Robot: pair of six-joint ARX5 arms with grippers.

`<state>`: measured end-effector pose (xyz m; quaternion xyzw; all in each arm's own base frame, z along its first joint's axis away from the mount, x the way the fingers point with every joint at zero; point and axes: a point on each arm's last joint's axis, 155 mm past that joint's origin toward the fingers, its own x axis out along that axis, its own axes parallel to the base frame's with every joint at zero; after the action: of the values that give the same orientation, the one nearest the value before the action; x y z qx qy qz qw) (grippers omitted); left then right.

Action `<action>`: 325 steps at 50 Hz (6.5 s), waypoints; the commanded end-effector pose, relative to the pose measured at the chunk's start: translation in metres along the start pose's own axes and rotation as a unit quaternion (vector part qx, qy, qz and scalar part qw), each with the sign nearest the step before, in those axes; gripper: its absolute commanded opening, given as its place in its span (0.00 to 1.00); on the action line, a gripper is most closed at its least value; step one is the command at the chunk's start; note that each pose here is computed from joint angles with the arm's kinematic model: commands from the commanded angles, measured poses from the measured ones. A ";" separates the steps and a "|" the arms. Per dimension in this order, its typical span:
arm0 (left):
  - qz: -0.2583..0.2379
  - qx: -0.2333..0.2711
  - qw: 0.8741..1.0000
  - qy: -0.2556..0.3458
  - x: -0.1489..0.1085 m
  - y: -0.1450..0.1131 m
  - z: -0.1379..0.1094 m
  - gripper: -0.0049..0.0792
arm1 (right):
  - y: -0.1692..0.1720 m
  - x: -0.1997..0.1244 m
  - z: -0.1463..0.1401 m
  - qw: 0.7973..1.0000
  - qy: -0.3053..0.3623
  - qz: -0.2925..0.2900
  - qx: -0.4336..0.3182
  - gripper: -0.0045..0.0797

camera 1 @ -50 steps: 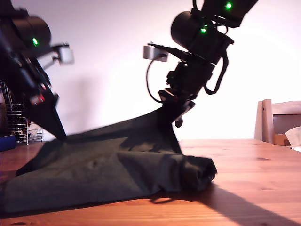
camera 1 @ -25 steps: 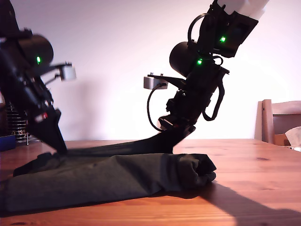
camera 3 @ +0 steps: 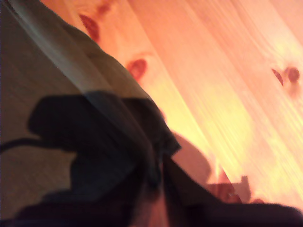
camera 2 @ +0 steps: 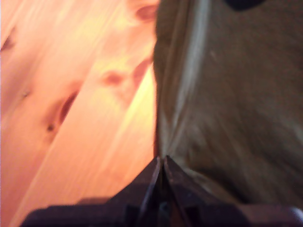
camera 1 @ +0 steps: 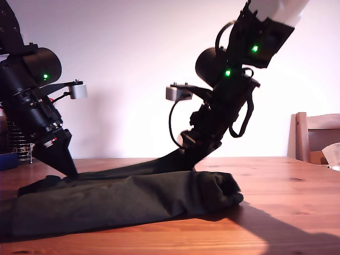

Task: Fold the underwear in front of you. After folding it, place it to the left side.

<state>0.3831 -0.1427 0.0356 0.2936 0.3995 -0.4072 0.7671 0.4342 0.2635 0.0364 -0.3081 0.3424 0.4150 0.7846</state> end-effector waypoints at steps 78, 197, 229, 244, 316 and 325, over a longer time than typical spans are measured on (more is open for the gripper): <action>-0.174 -0.172 0.969 0.037 0.008 -0.050 -0.005 0.03 | 0.119 -0.024 0.047 0.957 0.052 0.229 0.169 0.04; -0.269 -0.352 0.880 0.173 0.037 -0.167 0.008 0.03 | 0.089 -0.026 0.011 0.938 0.136 0.245 0.204 0.04; -0.232 -0.297 0.925 0.053 0.047 -0.116 0.062 0.03 | 0.092 -0.027 -0.040 0.926 0.231 0.217 0.206 0.04; -0.183 -0.267 0.946 0.003 0.059 -0.093 0.081 0.03 | 0.090 -0.023 -0.040 0.928 0.225 0.212 0.207 0.04; -0.077 -0.378 0.904 0.183 0.060 -0.041 -0.050 0.03 | 0.069 0.051 -0.018 0.975 0.133 0.114 0.137 0.04; -0.105 -0.391 0.895 0.187 0.057 -0.053 -0.049 0.03 | 0.052 0.054 -0.019 0.979 0.127 0.083 0.136 0.04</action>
<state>0.3757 -0.1696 -0.0016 0.0021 0.6258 -0.2583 0.7360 0.4093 0.3110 0.0057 -0.2153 0.4862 0.4026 0.7451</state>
